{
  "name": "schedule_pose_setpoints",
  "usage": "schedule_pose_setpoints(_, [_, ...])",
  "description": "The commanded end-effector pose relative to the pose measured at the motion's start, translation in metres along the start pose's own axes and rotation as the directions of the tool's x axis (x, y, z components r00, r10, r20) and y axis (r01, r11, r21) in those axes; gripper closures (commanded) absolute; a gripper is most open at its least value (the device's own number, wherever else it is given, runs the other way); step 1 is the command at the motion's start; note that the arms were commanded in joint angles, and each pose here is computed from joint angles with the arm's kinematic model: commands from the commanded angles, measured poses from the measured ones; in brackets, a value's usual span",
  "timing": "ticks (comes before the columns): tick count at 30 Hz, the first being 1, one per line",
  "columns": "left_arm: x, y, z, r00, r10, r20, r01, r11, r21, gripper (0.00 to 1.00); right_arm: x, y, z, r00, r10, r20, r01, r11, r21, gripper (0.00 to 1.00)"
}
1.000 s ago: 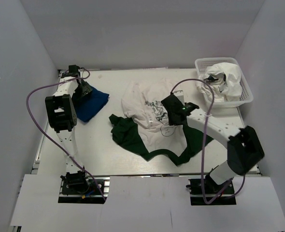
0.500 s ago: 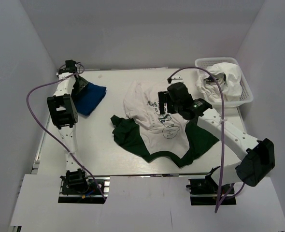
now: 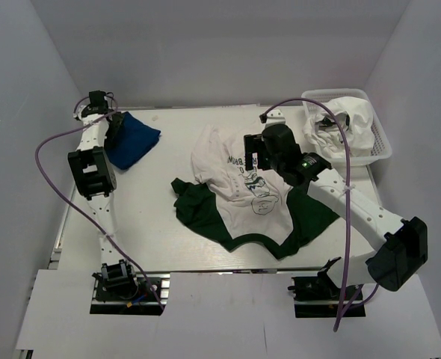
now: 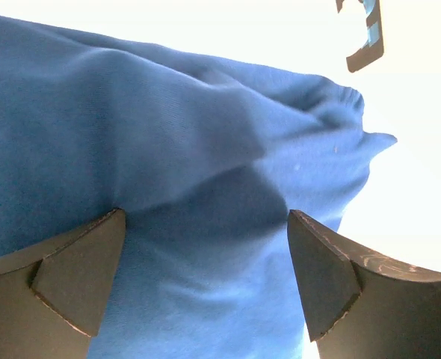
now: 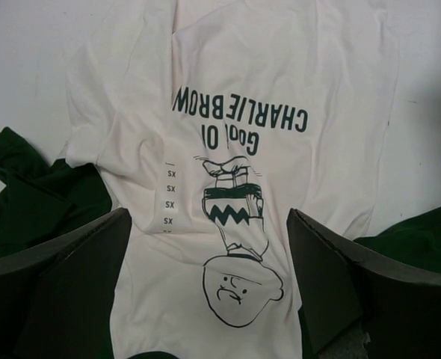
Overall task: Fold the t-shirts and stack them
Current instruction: Flatten out the tshirt
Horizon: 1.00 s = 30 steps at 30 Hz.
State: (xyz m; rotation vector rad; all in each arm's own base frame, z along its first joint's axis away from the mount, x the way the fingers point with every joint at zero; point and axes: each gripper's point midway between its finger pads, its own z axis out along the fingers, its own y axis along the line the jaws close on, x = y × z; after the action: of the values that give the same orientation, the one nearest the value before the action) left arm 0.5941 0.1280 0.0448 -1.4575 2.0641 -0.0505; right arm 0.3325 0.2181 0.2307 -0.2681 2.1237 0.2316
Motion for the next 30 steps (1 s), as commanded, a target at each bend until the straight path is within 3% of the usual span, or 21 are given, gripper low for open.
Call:
schedule_pose_setpoints(1, [-0.004, -0.015, 0.017, 0.993, -0.116, -0.019, 0.118, 0.990, 0.074, 0.01, -0.024, 0.002, 0.001, 0.998, 0.003, 0.066, -0.004, 1.000, 0.003, 0.10])
schedule_pose_setpoints(5, [0.003, -0.029, 0.012, 0.993, -0.092, -0.071, 0.102, 0.984, 0.148, 0.01, -0.026, 0.001, 0.003, 0.998, -0.003, 0.056, 0.002, 1.000, 0.014, 0.10])
schedule_pose_setpoints(6, [0.005, -0.035, -0.002, 0.998, -0.030, -0.060, 0.040, 0.985, 0.170, 0.01, -0.026, 0.002, 0.003, 0.998, 0.000, 0.057, -0.001, 1.000, 0.011, 0.10])
schedule_pose_setpoints(14, [-0.035, -0.032, -0.119, 0.970, 0.199, 0.141, -0.226, 0.950, 0.216, 0.01, -0.014, 0.009, 0.007, 1.000, -0.016, 0.025, 0.017, 0.999, -0.031, 0.10])
schedule_pose_setpoints(19, [-0.015, 0.001, -0.134, 0.952, 0.289, 0.099, -0.301, 0.941, 0.152, 0.00, -0.003, 0.008, 0.008, 1.000, -0.016, 0.006, 0.016, 0.999, -0.036, 0.10])
schedule_pose_setpoints(22, [-0.001, 0.015, -0.119, 0.932, 0.354, 0.074, -0.360, 0.928, 0.097, 0.00, -0.001, 0.005, 0.004, 1.000, -0.006, 0.005, 0.006, 1.000, -0.030, 0.10])
schedule_pose_setpoints(24, [0.007, 0.010, -0.112, 0.864, 0.499, 0.067, -0.503, 0.854, 0.135, 0.00, 0.005, 0.003, 0.003, 1.000, -0.007, -0.001, 0.007, 1.000, -0.025, 0.10])
schedule_pose_setpoints(25, [0.024, 0.000, -0.098, 0.819, 0.572, 0.033, -0.564, 0.794, 0.226, 0.00, 0.004, 0.001, 0.001, 1.000, -0.005, 0.004, 0.005, 1.000, -0.020, 0.10])
schedule_pose_setpoints(26, [0.027, -0.018, -0.102, 0.768, 0.637, 0.065, -0.626, 0.726, 0.286, 0.00, 0.006, 0.001, 0.001, 1.000, -0.008, 0.002, 0.009, 1.000, -0.019, 0.10])
schedule_pose_setpoints(27, [0.034, -0.026, -0.098, 0.661, 0.743, 0.107, -0.730, 0.604, 0.319, 0.00, 0.007, 0.000, 0.000, 1.000, -0.017, 0.001, 0.017, 1.000, -0.015, 0.10])
schedule_pose_setpoints(29, [0.051, -0.039, -0.096, 0.534, 0.836, 0.124, -0.806, 0.459, 0.374, 0.00, 0.011, -0.005, 0.001, 1.000, -0.029, -0.012, 0.029, 1.000, 0.002, 0.10])
schedule_pose_setpoints(30, [0.058, -0.048, -0.101, 0.431, 0.884, 0.180, -0.862, 0.345, 0.370, 0.00, 0.013, -0.008, 0.000, 0.999, -0.034, -0.021, 0.034, 0.999, 0.020, 0.10])
